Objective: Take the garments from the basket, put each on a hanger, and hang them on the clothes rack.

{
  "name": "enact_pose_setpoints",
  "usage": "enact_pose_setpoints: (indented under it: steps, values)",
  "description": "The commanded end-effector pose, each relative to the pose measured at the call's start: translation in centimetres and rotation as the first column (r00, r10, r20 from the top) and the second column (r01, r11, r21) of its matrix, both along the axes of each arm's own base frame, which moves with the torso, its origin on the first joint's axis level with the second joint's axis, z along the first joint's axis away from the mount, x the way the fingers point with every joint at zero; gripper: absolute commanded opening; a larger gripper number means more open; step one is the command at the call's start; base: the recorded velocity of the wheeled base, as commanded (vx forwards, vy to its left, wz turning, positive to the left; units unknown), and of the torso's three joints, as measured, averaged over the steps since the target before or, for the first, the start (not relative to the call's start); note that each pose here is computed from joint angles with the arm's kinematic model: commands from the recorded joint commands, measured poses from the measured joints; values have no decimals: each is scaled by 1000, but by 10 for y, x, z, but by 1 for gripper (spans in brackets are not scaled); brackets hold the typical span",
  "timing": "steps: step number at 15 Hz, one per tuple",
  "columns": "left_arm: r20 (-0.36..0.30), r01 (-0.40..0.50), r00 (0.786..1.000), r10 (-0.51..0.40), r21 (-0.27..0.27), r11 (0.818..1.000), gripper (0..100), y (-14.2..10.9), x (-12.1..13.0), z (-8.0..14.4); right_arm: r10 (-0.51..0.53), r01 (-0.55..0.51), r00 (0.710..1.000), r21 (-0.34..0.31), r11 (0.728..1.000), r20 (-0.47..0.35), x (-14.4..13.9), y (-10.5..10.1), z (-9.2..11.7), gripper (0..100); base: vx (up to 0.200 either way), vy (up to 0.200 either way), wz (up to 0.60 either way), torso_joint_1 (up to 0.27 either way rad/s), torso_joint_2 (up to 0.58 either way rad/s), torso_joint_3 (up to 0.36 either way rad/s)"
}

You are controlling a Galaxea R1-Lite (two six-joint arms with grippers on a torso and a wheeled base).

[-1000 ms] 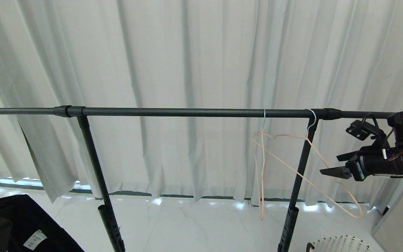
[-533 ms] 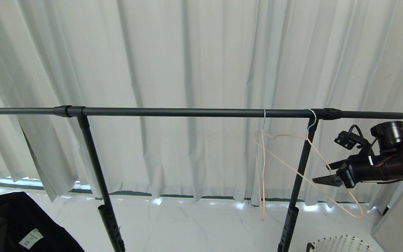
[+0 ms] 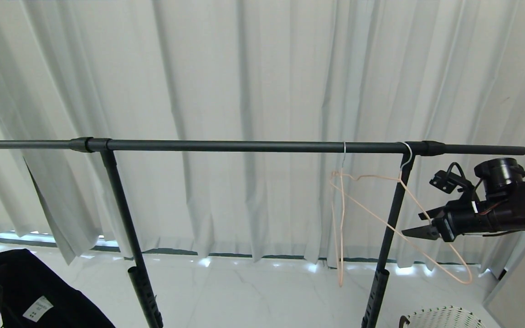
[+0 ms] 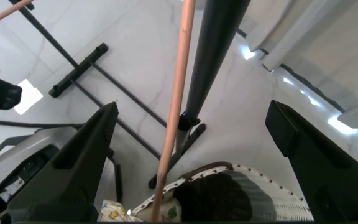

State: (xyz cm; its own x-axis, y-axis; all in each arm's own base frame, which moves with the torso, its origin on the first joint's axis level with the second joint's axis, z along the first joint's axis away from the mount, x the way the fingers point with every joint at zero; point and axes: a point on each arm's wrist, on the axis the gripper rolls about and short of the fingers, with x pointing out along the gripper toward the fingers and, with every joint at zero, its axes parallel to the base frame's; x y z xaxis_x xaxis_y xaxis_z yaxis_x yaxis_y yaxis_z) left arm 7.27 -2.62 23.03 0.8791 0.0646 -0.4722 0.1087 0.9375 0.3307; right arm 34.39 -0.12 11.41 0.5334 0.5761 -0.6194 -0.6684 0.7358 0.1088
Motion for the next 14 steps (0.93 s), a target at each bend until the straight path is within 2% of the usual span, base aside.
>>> enact_pose_setpoints:
  steps: [1,2,9,14]
  values:
    - [6,1,1000,-1,-2,1000,0,1,-2,0,5,-5,1000,7,1000,-3,1,0,-1,100,0,0,0,0,0,0]
    - [14,-3,1000,3,-3,1000,0,2,-3,1,10,-10,1000,11,1000,-2,0,0,-1,0,0,0,0,0,0,0]
    - [37,-1,999,1,-8,1000,0,5,-9,3,17,-17,1000,12,1000,26,-5,2,9,0,0,0,0,0,0,0]
    - [41,-2,999,2,-11,1000,0,5,-10,2,20,-21,997,17,1000,69,-20,3,27,0,0,0,0,0,0,0]
